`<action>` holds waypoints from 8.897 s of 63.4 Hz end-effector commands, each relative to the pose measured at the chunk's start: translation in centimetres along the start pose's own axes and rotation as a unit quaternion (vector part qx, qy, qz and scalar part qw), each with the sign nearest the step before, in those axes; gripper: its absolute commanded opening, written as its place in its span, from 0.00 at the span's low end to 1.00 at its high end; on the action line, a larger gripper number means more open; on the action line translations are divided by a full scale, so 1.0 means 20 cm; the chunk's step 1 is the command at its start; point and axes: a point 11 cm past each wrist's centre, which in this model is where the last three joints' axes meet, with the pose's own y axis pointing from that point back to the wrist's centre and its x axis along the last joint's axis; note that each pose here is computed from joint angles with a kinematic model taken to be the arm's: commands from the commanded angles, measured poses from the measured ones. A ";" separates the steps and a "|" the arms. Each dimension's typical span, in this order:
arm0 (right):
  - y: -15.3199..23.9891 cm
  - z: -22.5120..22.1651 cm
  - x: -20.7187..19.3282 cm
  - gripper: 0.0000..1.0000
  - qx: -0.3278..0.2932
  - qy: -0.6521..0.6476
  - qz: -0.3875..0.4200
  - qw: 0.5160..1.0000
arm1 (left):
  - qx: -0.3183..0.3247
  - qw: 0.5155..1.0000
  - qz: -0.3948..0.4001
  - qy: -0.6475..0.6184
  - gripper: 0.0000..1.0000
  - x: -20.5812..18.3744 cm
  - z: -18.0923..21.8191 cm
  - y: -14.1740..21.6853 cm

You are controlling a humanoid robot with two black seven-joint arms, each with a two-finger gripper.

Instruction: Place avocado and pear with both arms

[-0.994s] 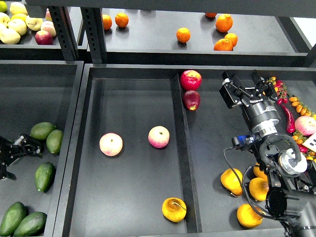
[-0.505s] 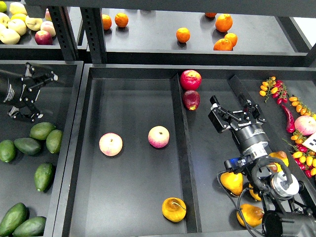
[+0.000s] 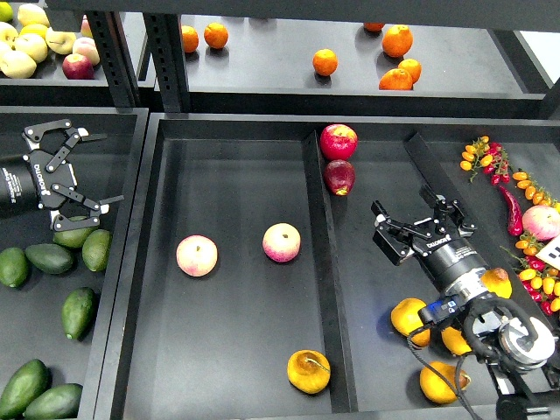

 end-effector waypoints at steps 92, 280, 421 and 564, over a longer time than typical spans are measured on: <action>0.15 0.34 0.42 1.00 -0.426 0.330 0.269 0.798 | -0.219 0.924 -0.132 0.284 0.99 -0.03 -0.67 -0.23; -0.12 0.67 0.57 0.16 -0.395 0.288 0.270 0.829 | -0.224 0.923 -0.126 0.286 0.99 -0.01 -0.67 -0.21; 0.42 0.04 0.67 0.64 -0.310 0.307 0.356 0.827 | -0.214 0.925 -0.124 0.289 0.99 -0.01 -0.70 -0.22; 0.09 0.08 0.46 1.00 0.077 0.017 -0.020 0.997 | -0.218 0.925 -0.079 0.302 0.99 0.12 -0.76 -0.20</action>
